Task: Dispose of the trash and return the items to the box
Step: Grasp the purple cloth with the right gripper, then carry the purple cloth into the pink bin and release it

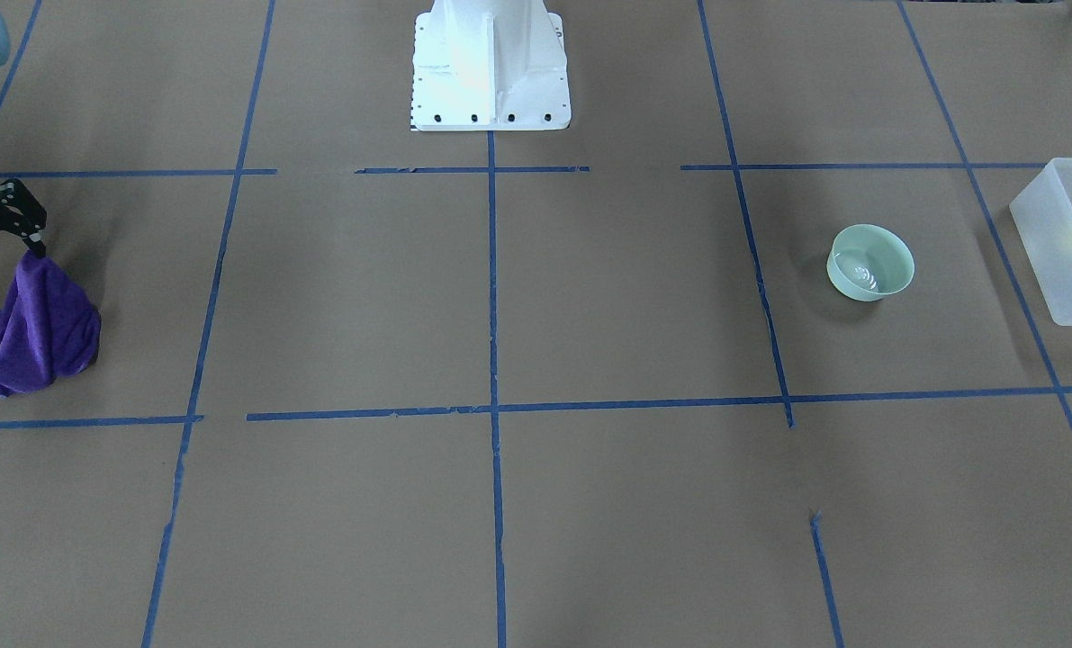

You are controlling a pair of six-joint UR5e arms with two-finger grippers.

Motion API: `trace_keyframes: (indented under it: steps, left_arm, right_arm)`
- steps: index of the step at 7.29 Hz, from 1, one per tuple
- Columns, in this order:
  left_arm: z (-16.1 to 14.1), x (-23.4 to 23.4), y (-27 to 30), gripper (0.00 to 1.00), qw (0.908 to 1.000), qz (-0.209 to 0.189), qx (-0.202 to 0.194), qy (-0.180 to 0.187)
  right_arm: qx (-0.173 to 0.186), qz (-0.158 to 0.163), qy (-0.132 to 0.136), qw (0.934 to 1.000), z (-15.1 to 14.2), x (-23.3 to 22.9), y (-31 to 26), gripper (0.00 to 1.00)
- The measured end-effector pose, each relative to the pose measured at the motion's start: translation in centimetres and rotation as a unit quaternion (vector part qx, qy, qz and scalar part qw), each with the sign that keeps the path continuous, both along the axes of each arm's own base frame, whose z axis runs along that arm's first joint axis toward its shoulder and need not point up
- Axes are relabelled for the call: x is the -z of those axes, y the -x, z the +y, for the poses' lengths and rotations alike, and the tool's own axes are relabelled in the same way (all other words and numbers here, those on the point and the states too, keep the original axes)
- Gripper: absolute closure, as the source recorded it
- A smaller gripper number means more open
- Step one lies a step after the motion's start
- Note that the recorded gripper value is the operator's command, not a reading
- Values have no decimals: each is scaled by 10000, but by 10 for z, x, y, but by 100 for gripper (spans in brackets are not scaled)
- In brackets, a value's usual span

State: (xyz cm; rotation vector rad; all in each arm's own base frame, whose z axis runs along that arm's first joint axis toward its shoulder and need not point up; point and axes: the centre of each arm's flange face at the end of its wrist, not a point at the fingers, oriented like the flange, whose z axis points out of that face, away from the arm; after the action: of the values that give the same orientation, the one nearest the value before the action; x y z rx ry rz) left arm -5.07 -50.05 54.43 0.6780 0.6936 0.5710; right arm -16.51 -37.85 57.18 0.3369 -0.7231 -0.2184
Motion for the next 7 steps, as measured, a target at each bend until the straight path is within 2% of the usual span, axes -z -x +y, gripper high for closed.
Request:
trace_keyframes:
  steps: [1,5,6,7]
  left_arm:
    - [0,1,0,0,10000,-1,1,-10]
    - [0,1,0,0,10000,-4,-5,-18]
    - [0,1,0,0,10000,-4,-6,-20]
    - [0,1,0,0,10000,0,-6,-23]
  right_arm:
    - [71,56,-56,9999,1,-1,11,100]
    - [318,281,-464,9980,-13,2,25,100]
    - [435,504,-703,9953,-25,0,0,100]
    - [602,867,-902,9903,-38,-4,-41,100]
